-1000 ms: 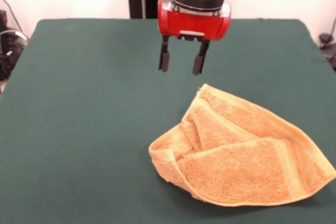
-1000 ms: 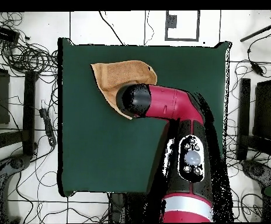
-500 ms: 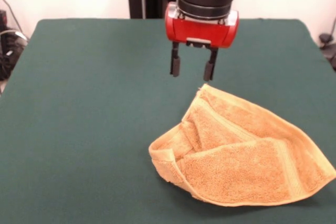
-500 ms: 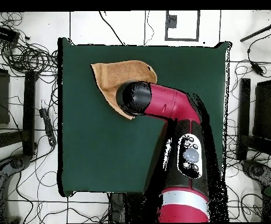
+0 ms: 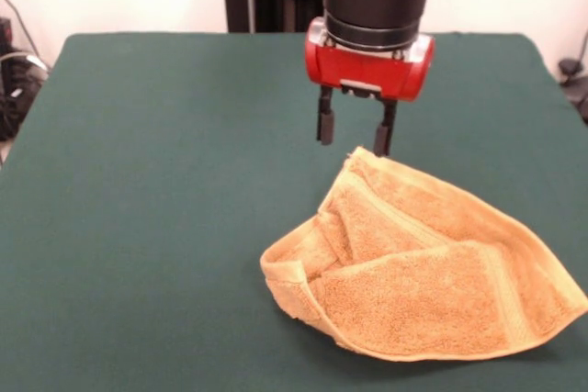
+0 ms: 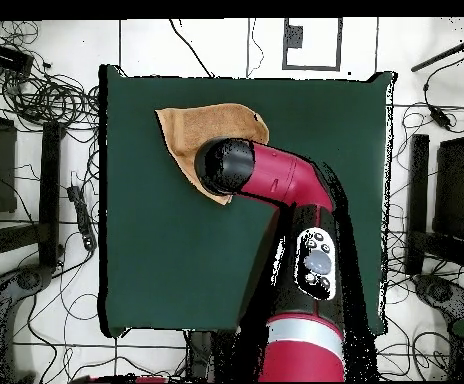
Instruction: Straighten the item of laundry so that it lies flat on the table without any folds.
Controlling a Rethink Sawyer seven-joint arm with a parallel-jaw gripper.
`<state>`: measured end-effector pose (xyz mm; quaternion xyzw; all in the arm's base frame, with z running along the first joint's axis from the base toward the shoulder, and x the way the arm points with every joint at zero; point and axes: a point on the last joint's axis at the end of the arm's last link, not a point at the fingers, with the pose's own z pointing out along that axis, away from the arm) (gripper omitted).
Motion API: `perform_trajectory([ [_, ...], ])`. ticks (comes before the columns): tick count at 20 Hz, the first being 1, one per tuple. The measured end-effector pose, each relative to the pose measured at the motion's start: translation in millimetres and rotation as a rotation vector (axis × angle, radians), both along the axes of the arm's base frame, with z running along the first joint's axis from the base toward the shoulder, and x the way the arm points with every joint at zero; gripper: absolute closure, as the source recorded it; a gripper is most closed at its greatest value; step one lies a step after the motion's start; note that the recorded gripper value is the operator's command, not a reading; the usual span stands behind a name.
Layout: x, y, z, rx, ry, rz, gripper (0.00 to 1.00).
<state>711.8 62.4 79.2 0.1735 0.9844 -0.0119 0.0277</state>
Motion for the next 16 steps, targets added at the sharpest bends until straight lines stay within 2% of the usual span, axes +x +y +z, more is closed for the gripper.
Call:
perform_trajectory([
  [7,-0.8,10.0,-8.1,-0.004,-0.014,-0.027,0.0],
  [12,6.2,8.0,-9.1,-0.017,-0.069,-0.025,0.0],
  [16,8.0,7.4,-9.4,-0.022,-0.087,-0.025,0.0],
])
